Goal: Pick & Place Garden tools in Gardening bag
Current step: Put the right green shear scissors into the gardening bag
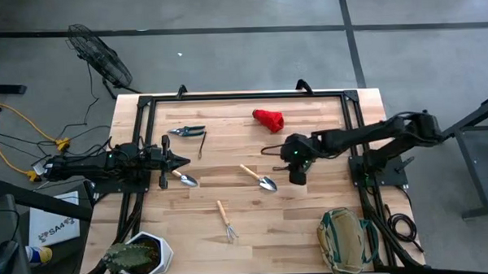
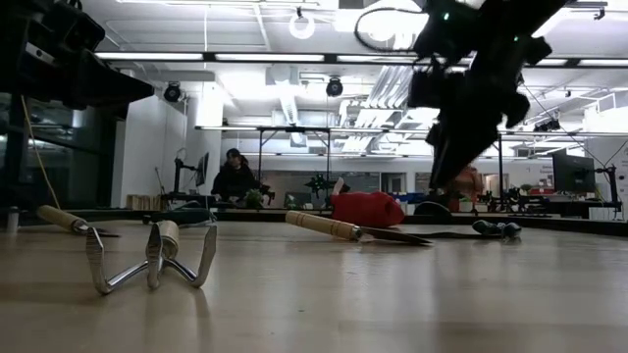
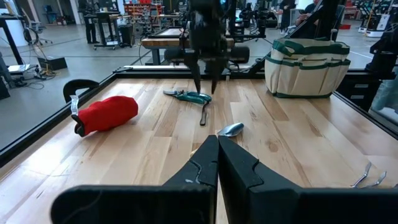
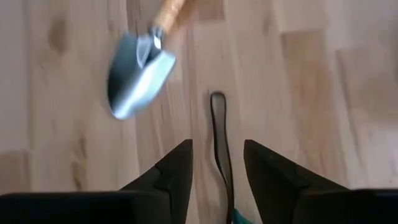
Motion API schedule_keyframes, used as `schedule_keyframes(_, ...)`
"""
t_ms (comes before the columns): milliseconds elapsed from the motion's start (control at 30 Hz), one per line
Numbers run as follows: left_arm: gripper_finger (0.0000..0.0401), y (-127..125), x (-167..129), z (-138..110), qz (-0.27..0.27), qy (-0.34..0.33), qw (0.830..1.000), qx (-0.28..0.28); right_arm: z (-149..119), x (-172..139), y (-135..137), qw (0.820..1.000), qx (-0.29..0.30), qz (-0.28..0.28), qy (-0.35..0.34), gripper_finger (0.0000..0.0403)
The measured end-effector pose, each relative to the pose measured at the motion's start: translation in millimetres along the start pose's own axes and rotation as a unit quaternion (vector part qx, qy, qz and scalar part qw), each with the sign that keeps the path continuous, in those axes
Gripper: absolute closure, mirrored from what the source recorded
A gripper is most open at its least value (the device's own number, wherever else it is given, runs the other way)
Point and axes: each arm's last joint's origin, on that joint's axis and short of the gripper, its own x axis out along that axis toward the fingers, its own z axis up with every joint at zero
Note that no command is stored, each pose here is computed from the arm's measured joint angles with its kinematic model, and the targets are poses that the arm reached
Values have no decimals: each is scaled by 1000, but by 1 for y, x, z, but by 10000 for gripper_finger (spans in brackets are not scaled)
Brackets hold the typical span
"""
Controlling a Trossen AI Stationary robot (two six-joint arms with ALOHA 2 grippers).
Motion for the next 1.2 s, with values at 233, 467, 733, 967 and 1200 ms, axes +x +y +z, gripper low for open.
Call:
schedule_keyframes(233, 400, 0, 0, 0, 0, 0, 1000, 0, -8, 30, 5, 998, -38, -4, 58, 266)
schedule_keyframes(467, 400, 0, 0, 0, 0, 0, 1000, 0, -11, 45, 3, 996, -42, -29, 78, 266)
schedule_keyframes(733, 400, 0, 0, 0, 0, 0, 1000, 0, -11, 46, 3, 996, -30, -33, 75, 266)
schedule_keyframes(967, 400, 0, 0, 0, 0, 0, 1000, 0, -11, 46, 3, 997, -10, -25, 73, 266)
schedule_keyframes(1200, 400, 0, 0, 0, 0, 0, 1000, 0, -8, 45, 4, 997, -8, -15, 71, 266)
